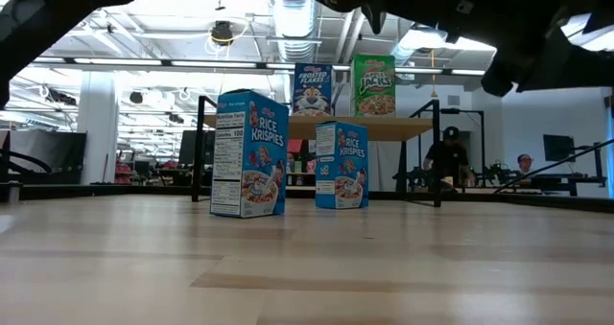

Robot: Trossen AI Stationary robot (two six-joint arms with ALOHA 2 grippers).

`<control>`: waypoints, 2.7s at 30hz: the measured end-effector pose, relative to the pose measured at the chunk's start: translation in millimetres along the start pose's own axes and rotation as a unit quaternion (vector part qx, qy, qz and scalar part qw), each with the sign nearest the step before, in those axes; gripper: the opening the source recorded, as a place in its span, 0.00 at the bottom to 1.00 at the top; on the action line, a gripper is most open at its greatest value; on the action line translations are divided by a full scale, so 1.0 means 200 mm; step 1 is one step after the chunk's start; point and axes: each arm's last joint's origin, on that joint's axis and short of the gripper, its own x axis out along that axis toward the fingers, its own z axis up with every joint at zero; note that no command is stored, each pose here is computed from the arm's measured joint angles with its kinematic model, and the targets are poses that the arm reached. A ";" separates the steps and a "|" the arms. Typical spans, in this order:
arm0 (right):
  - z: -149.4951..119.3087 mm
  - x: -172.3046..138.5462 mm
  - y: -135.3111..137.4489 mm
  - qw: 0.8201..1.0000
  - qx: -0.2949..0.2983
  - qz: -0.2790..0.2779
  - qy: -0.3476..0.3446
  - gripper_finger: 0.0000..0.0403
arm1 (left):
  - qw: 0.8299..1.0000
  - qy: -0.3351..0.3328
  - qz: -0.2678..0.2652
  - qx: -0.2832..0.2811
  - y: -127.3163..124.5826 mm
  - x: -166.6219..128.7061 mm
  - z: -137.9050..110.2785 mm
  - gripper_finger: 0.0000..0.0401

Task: Stack cereal on shelf
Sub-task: Put the blue cereal box aligned with the other blue cereal boxes on the shelf

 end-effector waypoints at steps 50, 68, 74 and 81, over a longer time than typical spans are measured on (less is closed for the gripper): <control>0.00 0.00 0.00 1.000 -0.008 -0.001 -0.001 0.71 | 1.000 0.017 -0.018 -0.001 0.01 0.01 -0.03 0.57; 0.00 0.00 0.00 1.000 -0.010 -0.001 -0.001 0.71 | 1.000 0.023 -0.003 -0.021 0.02 0.00 -0.03 0.43; 0.00 0.00 0.00 1.000 -0.010 -0.002 -0.001 0.71 | 0.999 0.023 0.005 -0.028 0.02 0.00 -0.03 0.40; 0.00 0.00 0.00 1.000 -0.010 -0.002 -0.001 0.71 | 0.999 0.022 0.019 -0.031 0.03 0.00 -0.03 0.38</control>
